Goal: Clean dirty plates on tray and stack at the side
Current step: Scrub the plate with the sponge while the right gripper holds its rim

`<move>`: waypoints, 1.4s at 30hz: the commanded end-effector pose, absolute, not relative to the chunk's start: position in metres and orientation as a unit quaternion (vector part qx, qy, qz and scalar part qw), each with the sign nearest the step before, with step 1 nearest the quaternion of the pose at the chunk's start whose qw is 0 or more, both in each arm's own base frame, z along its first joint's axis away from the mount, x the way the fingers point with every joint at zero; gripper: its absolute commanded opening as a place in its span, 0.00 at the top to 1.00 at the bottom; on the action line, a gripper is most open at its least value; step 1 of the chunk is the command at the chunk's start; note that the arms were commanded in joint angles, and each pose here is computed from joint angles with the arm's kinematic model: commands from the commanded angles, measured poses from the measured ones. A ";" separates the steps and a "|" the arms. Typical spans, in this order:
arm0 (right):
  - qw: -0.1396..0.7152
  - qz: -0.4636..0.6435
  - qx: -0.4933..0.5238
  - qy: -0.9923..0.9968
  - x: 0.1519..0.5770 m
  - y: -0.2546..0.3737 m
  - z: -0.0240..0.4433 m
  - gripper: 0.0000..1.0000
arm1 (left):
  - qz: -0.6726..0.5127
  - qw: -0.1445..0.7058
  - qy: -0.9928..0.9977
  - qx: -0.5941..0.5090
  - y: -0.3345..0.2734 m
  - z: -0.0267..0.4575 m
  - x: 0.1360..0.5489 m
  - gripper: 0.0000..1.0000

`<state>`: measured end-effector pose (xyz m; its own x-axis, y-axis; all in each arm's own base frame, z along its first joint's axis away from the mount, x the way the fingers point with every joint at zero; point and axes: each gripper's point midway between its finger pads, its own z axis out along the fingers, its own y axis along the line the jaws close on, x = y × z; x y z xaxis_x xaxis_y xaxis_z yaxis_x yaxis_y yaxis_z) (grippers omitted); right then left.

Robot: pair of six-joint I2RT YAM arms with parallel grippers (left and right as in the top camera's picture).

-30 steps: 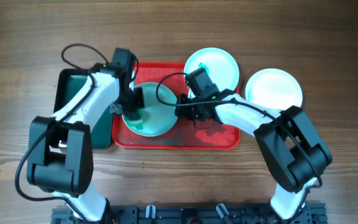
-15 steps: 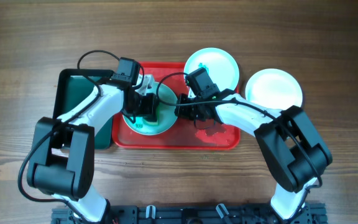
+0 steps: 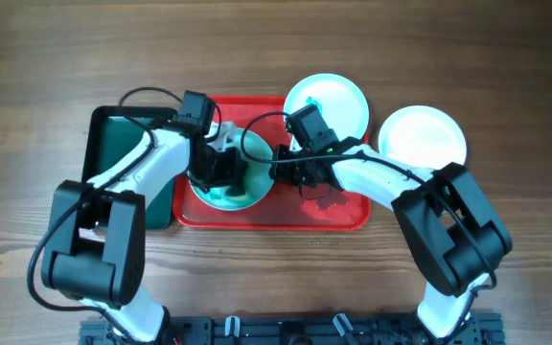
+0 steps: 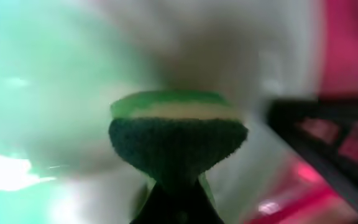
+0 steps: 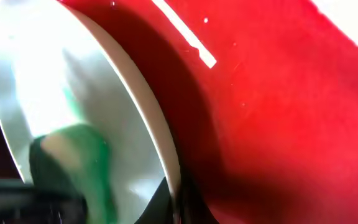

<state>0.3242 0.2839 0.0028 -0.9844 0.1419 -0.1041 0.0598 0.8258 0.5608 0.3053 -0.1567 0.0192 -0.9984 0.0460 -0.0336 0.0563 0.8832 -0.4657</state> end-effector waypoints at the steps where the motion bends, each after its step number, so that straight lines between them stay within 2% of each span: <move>1: 0.065 0.295 0.053 0.952 0.326 0.287 0.002 0.96 | -0.337 0.031 0.939 0.066 -0.189 0.035 0.312 0.96; 4: 0.063 0.295 0.053 0.952 0.326 0.286 0.001 0.96 | -0.278 0.087 0.957 -0.020 -0.172 0.027 0.350 0.96; 7: 0.064 0.294 0.054 0.952 0.326 0.286 0.001 0.96 | -0.179 0.126 0.971 -0.094 -0.138 0.015 0.368 0.96; 9: 0.064 0.294 0.054 0.952 0.326 0.286 0.001 0.96 | -0.087 0.132 0.980 -0.118 -0.105 0.006 0.364 0.96; 19: 0.063 0.294 0.054 0.952 0.326 0.286 0.001 0.96 | 0.047 0.050 0.988 -0.138 -0.058 -0.005 0.313 0.96; 21: 0.064 0.294 0.054 0.952 0.326 0.286 0.001 0.96 | 0.032 0.029 0.994 -0.105 -0.065 -0.006 0.305 0.96; 24: 0.064 0.294 0.054 0.952 0.326 0.286 0.001 0.96 | -0.154 -0.025 0.987 0.048 -0.130 0.002 0.284 0.96; 26: 0.064 0.294 0.053 0.952 0.326 0.286 0.001 0.96 | -0.257 -0.033 0.960 0.103 -0.162 0.017 0.275 0.96; 31: 0.062 0.297 0.050 0.952 0.325 0.287 0.002 0.96 | -0.269 0.009 0.955 0.124 -0.169 0.019 0.292 0.96; 33: 0.062 0.298 0.047 0.952 0.325 0.287 0.002 0.96 | -0.213 0.028 0.971 0.110 -0.153 0.010 0.304 0.96; 38: 0.062 0.298 0.047 0.952 0.325 0.287 0.002 0.96 | 0.063 0.092 0.993 -0.026 -0.059 -0.001 0.335 0.96; 42: 0.062 0.298 0.047 0.951 0.325 0.287 0.002 0.96 | 0.131 0.127 0.981 -0.070 -0.034 0.006 0.345 0.96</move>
<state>0.3222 0.2852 0.0034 -0.9866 0.1334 -0.0939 0.0567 0.8203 0.5692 0.3352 -0.0934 0.0077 -0.9835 -0.0109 -0.1805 -0.0040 0.9992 -0.0386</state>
